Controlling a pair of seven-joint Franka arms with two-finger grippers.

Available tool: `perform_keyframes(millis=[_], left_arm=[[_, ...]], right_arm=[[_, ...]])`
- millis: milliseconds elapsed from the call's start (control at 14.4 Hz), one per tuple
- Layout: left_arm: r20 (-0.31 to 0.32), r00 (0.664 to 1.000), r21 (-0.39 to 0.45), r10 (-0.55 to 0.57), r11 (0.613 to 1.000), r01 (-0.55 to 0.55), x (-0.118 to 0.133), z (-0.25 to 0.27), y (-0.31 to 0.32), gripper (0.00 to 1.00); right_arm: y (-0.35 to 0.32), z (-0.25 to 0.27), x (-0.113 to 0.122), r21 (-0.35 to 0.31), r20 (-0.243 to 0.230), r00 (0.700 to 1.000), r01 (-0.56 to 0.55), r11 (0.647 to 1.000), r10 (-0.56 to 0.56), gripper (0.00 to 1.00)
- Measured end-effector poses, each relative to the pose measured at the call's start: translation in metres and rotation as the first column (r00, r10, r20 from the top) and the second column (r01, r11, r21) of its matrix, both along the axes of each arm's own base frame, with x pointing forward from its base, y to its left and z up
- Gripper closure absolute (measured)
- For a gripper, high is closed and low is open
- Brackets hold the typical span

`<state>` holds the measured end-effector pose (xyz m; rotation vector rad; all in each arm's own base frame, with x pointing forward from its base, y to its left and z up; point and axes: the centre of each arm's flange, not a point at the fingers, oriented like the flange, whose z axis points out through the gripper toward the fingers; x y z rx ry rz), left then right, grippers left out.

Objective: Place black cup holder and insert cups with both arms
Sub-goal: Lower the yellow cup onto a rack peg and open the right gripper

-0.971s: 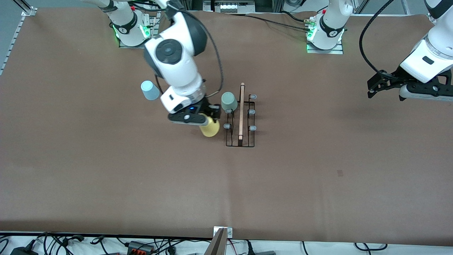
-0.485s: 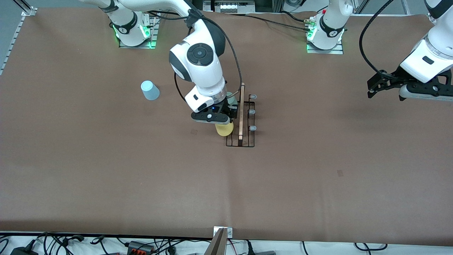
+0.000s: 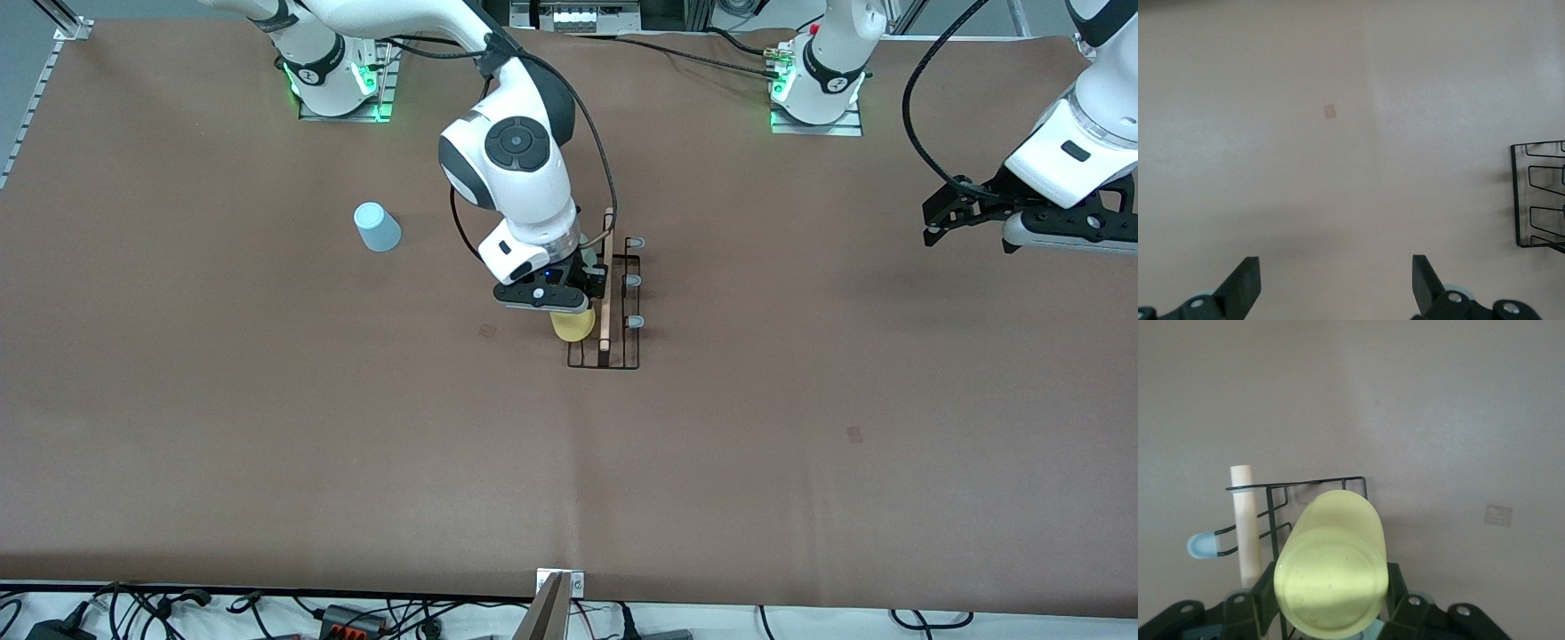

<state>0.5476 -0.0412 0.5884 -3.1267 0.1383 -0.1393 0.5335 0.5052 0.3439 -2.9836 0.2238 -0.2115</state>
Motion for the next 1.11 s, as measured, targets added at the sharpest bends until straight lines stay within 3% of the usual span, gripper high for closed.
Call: perform_keyframes(millis=[208, 277, 485, 832, 1109], left_arm=[[0.0, 1.0, 0.0, -0.006, 1.0, 0.006, 0.0, 0.0, -0.003, 0.0], [-0.001, 1.0, 0.001, -0.01, 1.0, 0.01, 0.0, 0.0, -0.005, 0.0], [-0.004, 1.0, 0.001, -0.014, 1.0, 0.014, -0.001, 0.0, -0.008, 0.0], [-0.003, 1.0, 0.001, -0.014, 1.0, 0.014, -0.001, 0.0, -0.008, 0.0], [-0.017, 1.0, 0.002, -0.014, 1.0, 0.014, -0.002, -0.001, -0.008, 0.0]], right_arm=[[0.0, -0.016, 0.001, -0.015, -0.006, 1.0, -0.005, 1.0, 0.005, 0.33], [0.0, -0.019, 0.001, -0.018, -0.007, 1.0, -0.005, 1.0, 0.005, 0.29], [0.001, -0.021, 0.001, -0.017, -0.006, 1.0, -0.005, 1.0, 0.005, 0.0], [-0.003, -0.006, 0.01, -0.002, 0.022, 1.0, 0.005, 1.0, -0.005, 0.0], [-0.059, 0.054, 0.045, -0.023, 0.026, 0.997, 0.079, 0.997, -0.078, 0.0]])
